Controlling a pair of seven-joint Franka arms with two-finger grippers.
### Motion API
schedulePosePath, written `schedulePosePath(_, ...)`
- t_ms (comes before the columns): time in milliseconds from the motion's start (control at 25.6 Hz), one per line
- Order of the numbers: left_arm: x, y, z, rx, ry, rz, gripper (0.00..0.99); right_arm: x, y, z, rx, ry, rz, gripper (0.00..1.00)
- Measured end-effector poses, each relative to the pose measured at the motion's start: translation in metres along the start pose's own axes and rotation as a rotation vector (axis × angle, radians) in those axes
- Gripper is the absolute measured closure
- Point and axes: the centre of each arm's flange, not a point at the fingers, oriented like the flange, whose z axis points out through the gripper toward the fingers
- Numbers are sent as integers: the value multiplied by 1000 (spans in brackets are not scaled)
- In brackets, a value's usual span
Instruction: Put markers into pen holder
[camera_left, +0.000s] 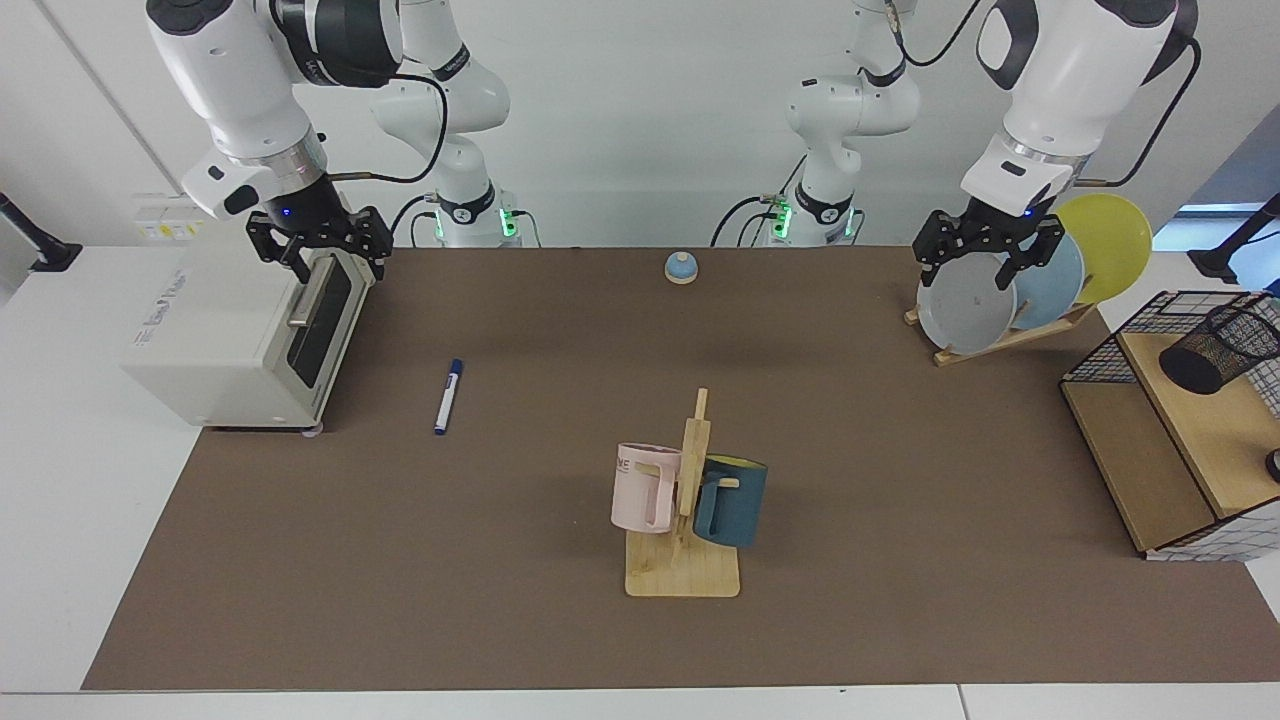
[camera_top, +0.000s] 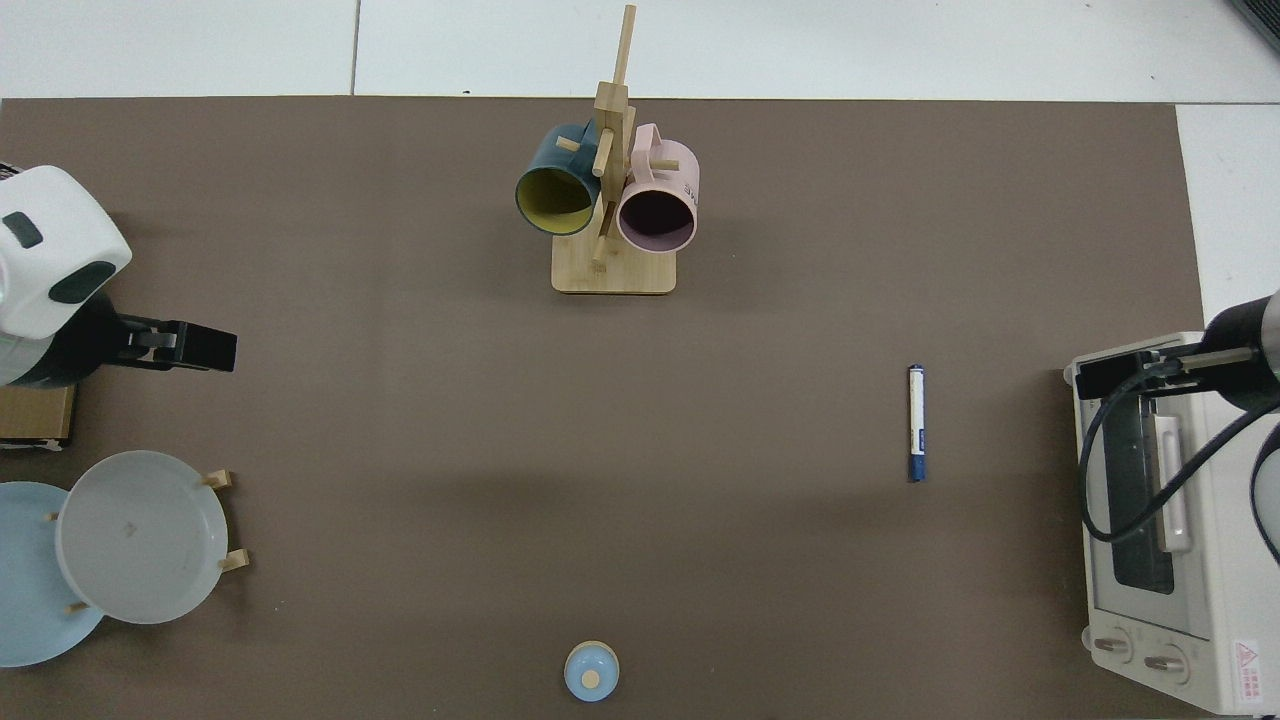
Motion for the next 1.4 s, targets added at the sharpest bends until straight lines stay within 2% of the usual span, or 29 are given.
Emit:
schedulePosePath(1093,0,0,3,0,-6,0,0,0,-1,0,1,0,3,0)
schedulePosePath(1405,0,0,3,0,-7,0,0,6,-5,21,-1,27,-4,0)
